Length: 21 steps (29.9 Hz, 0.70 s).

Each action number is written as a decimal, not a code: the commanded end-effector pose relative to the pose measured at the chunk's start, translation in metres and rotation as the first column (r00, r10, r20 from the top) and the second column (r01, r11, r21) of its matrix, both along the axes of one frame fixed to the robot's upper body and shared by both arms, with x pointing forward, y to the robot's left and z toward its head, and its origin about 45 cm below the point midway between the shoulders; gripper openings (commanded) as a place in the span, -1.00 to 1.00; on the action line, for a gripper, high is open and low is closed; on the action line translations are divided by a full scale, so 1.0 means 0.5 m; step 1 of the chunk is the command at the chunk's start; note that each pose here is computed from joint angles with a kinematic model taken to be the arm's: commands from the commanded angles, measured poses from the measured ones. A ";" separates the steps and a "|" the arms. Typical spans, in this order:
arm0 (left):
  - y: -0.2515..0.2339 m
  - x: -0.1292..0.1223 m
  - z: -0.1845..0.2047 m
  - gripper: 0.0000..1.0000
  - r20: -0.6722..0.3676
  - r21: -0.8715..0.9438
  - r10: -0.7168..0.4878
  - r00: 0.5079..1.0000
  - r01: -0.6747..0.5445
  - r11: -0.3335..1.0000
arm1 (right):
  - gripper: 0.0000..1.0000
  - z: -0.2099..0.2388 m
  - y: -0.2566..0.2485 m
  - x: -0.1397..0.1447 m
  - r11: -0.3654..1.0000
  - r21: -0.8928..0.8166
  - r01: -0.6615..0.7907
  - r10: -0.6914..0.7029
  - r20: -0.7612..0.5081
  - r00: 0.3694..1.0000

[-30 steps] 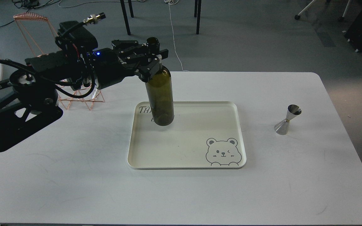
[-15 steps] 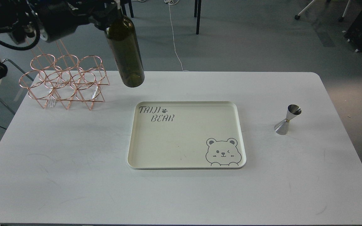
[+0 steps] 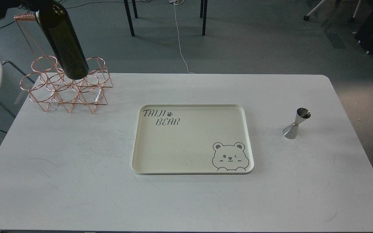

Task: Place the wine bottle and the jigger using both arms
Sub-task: 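Carry the bottle with the left gripper over the copper rack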

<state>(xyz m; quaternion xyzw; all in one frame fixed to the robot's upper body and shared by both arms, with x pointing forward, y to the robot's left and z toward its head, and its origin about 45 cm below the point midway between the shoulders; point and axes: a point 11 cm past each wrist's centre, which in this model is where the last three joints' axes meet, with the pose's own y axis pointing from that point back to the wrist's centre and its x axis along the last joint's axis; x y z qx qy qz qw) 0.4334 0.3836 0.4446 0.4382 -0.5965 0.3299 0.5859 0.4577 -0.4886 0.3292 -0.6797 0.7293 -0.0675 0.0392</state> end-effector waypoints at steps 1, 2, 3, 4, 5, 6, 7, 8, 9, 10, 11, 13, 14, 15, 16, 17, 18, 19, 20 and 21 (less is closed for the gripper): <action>0.009 0.003 -0.013 -0.74 -0.005 -0.003 0.015 1.000 -0.015 1.000 | 0.96 0.000 0.000 0.000 1.000 0.000 -0.001 0.001 0.000 1.000; 0.011 0.003 -0.021 -0.74 -0.010 -0.001 0.017 1.000 -0.017 1.000 | 0.96 0.000 0.000 0.000 1.000 0.000 -0.001 0.001 0.000 1.000; 0.015 0.003 -0.031 -0.74 -0.017 0.005 0.022 1.000 -0.022 1.000 | 0.96 0.000 0.000 0.000 1.000 0.000 -0.001 0.001 0.000 1.000; 0.018 0.004 -0.041 -0.74 -0.020 0.011 0.026 0.999 -0.026 1.000 | 0.96 0.000 0.000 0.000 1.000 0.000 -0.001 0.001 0.000 1.000; 0.019 0.004 -0.048 -0.74 -0.019 0.016 0.024 1.000 -0.024 1.000 | 0.96 -0.001 0.000 -0.001 1.000 0.000 -0.001 0.001 -0.001 1.000; 0.016 0.006 -0.055 -0.74 -0.013 0.018 0.021 1.000 -0.020 1.000 | 0.96 -0.001 0.000 -0.001 1.000 0.000 -0.001 0.001 -0.002 1.000; 0.014 0.007 -0.063 -0.74 -0.012 0.022 0.019 1.000 -0.019 1.000 | 0.96 -0.001 0.000 -0.001 1.000 0.000 -0.001 0.001 -0.002 1.000; 0.015 0.008 -0.069 -0.74 -0.012 0.023 0.020 1.000 -0.020 1.000 | 0.96 -0.001 0.000 -0.001 1.000 0.000 -0.001 0.001 -0.002 1.000; 0.015 0.010 -0.074 -0.74 -0.014 0.023 0.022 1.000 -0.021 1.000 | 0.96 -0.001 0.000 -0.001 1.000 0.000 -0.001 0.001 -0.002 1.000; 0.015 0.013 -0.076 -0.74 -0.015 0.022 0.025 1.000 -0.025 0.999 | 0.96 -0.001 0.000 -0.001 1.000 0.000 -0.001 0.001 -0.002 1.000; 0.012 0.015 -0.078 -0.73 -0.017 0.016 0.025 1.000 -0.024 1.000 | 0.96 -0.001 0.000 -0.001 1.000 0.000 -0.001 0.001 -0.002 1.000; 0.013 0.018 -0.078 -0.73 -0.021 -0.017 0.033 0.999 -0.033 0.999 | 0.96 -0.001 0.000 -0.001 1.000 0.000 -0.001 0.001 -0.002 1.000; 0.013 0.018 -0.078 -0.72 -0.026 -0.036 0.034 0.999 -0.035 0.999 | 0.96 -0.001 0.000 -0.001 1.000 0.000 -0.001 0.001 -0.002 1.000; 0.012 0.018 -0.075 -0.72 -0.027 -0.058 0.037 0.999 -0.039 0.998 | 0.96 -0.001 0.000 -0.001 1.000 0.000 -0.001 0.001 -0.002 1.000; 0.013 0.018 -0.075 -0.72 -0.030 -0.069 0.040 0.999 -0.042 0.997 | 0.96 -0.001 0.000 -0.001 1.000 0.000 -0.001 0.001 -0.002 1.000; 0.013 0.019 -0.075 -0.72 -0.030 -0.076 0.042 0.999 -0.044 0.996 | 0.96 -0.001 0.000 -0.001 1.000 0.000 -0.001 0.001 -0.002 1.000; 0.013 0.019 -0.073 -0.72 -0.029 -0.078 0.042 0.999 -0.044 0.996 | 0.96 -0.001 0.000 -0.001 1.000 0.000 -0.001 0.001 -0.002 1.000; 0.011 0.019 -0.074 -0.72 -0.030 -0.078 0.040 0.999 -0.042 0.996 | 0.96 -0.001 0.000 -0.001 1.000 0.000 -0.001 0.001 -0.002 1.000; 0.011 0.019 -0.074 -0.72 -0.030 -0.078 0.040 0.999 -0.042 0.996 | 0.96 -0.001 0.000 -0.001 1.000 0.000 -0.001 0.001 -0.002 1.000; 0.010 0.019 -0.076 -0.72 -0.031 -0.079 0.039 0.999 -0.042 0.996 | 0.96 -0.001 0.000 -0.001 1.000 0.000 -0.001 0.001 -0.002 1.000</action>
